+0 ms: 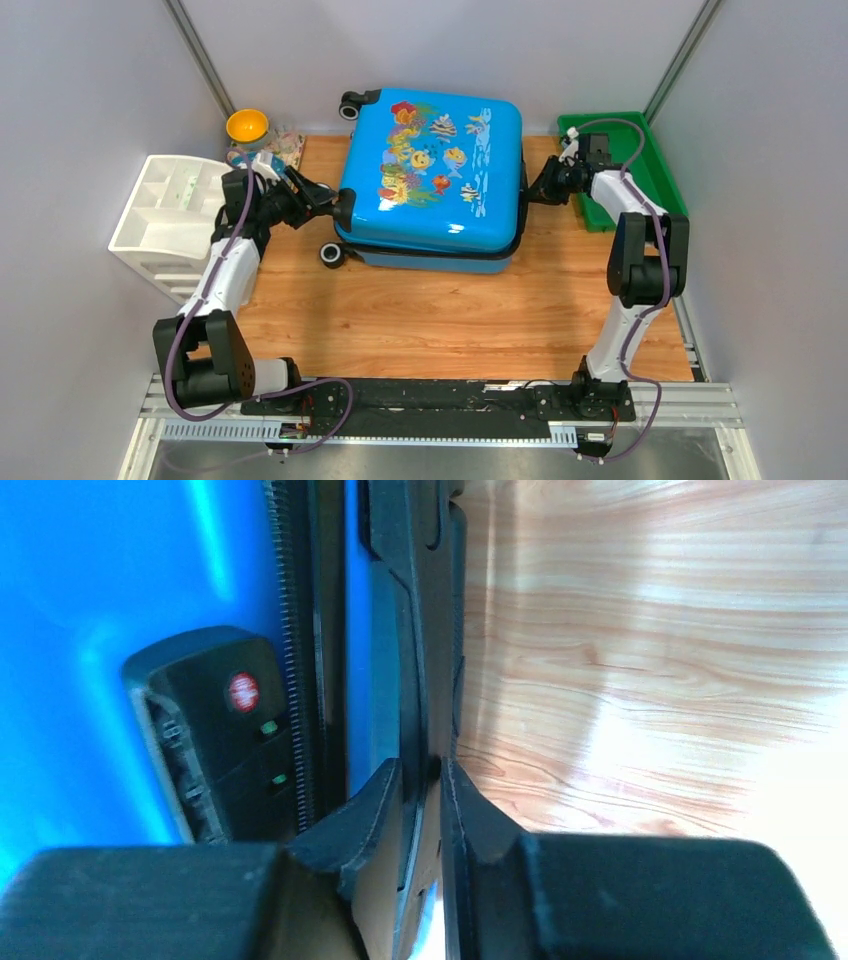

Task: Open, take out, and arrange the luggage

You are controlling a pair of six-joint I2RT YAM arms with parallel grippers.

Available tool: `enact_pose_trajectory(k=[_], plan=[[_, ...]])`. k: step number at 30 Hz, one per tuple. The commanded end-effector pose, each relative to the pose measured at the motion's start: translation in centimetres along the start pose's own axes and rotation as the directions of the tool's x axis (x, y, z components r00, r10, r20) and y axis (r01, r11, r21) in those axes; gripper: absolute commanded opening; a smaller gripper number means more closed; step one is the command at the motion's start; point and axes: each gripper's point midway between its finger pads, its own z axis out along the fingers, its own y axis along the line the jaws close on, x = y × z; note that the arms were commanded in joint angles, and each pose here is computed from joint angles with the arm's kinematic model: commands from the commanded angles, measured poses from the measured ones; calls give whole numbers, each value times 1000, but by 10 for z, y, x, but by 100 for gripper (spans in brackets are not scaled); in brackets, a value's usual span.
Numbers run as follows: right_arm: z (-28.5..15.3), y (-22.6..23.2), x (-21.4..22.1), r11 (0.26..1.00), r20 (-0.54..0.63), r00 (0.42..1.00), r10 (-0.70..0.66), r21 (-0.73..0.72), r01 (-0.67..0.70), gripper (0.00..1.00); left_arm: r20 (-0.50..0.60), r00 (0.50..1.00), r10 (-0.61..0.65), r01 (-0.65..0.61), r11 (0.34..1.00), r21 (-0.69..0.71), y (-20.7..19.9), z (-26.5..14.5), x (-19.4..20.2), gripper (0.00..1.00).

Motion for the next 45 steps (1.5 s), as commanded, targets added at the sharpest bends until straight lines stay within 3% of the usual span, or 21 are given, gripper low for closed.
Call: enact_pose_trajectory(k=[1, 2, 3, 4, 7, 10, 18, 20, 23, 24, 26, 28, 29, 30, 31, 33, 34, 38, 41, 45], plan=[[-58, 18, -73, 988, 276, 950, -145, -8, 153, 0, -169, 968, 185, -155, 972, 175, -27, 5, 57, 0], [-59, 20, -72, 988, 267, 953, -140, -28, 153, 16, -164, 969, 184, -154, 972, 180, -29, 5, 55, 0], [-61, 22, -73, 988, 262, 955, -137, -32, 151, 22, -163, 970, 182, -152, 971, 184, -31, 6, 53, 0], [-64, 28, -73, 987, 254, 957, -137, -48, 154, 46, -163, 970, 179, -147, 970, 194, -35, 5, 51, 0], [-82, 43, -82, 976, 288, 940, -185, -59, 210, 62, -137, 975, 173, -137, 962, 237, -54, -2, 42, 0], [-110, 64, -94, 951, 351, 899, -260, -65, 301, 68, -106, 981, 160, -124, 951, 284, -74, -10, 34, 0], [-178, 115, -68, 857, 442, 794, -418, -99, 506, 72, -13, 995, 100, -88, 927, 365, -119, -31, 5, 0], [-198, 129, -56, 813, 475, 742, -474, -87, 575, 73, 12, 997, 79, -78, 928, 365, -124, -33, -2, 0], [-220, 147, -29, 746, 501, 685, -529, -110, 657, 75, 19, 1000, -22, 13, 926, 378, -132, -35, -14, 0], [-224, 149, -22, 688, 512, 622, -592, -81, 721, 77, 3, 997, -83, 75, 923, 377, -134, -35, -17, 0], [-235, 159, 6, 612, 518, 552, -653, -68, 788, 84, 0, 989, -147, 138, 927, 350, -136, -33, -25, 0], [-251, 166, 32, 488, 532, 416, -738, -6, 873, 91, 10, 978, -209, 193, 917, 349, -143, -34, -37, 0], [-240, 159, 53, 458, 510, 405, -759, -23, 888, 93, 12, 972, -236, 218, 916, 336, -143, -33, -40, 0], [-240, 166, 72, 396, 518, 358, -777, -39, 917, 94, 9, 962, -274, 255, 908, 331, -145, -33, -44, 0], [-250, 170, 90, 297, 538, 252, -804, -4, 955, 95, 27, 956, -294, 268, 903, 334, -151, -34, -54, 0], [-233, 165, 128, 213, 511, 203, -836, -40, 976, 95, 27, 935, -353, 327, 889, 321, -155, -35, -63, 0], [-235, 164, 139, 140, 509, 123, -852, -4, 990, 95, 36, 929, -369, 340, 886, 314, -160, -35, -71, 0], [-212, 163, 172, -9, 500, -16, -866, 17, 1000, 92, 64, 917, -394, 354, 876, 326, -175, -38, -90, 0], [-190, 169, 175, -61, 492, -82, -867, 59, 996, 86, 72, 908, -412, 367, 868, 333, -181, -39, -99, 0], [-158, 193, 175, -96, 504, -120, -855, 73, 993, 85, 79, 908, -412, 363, 866, 344, -185, -37, -106, 0]])
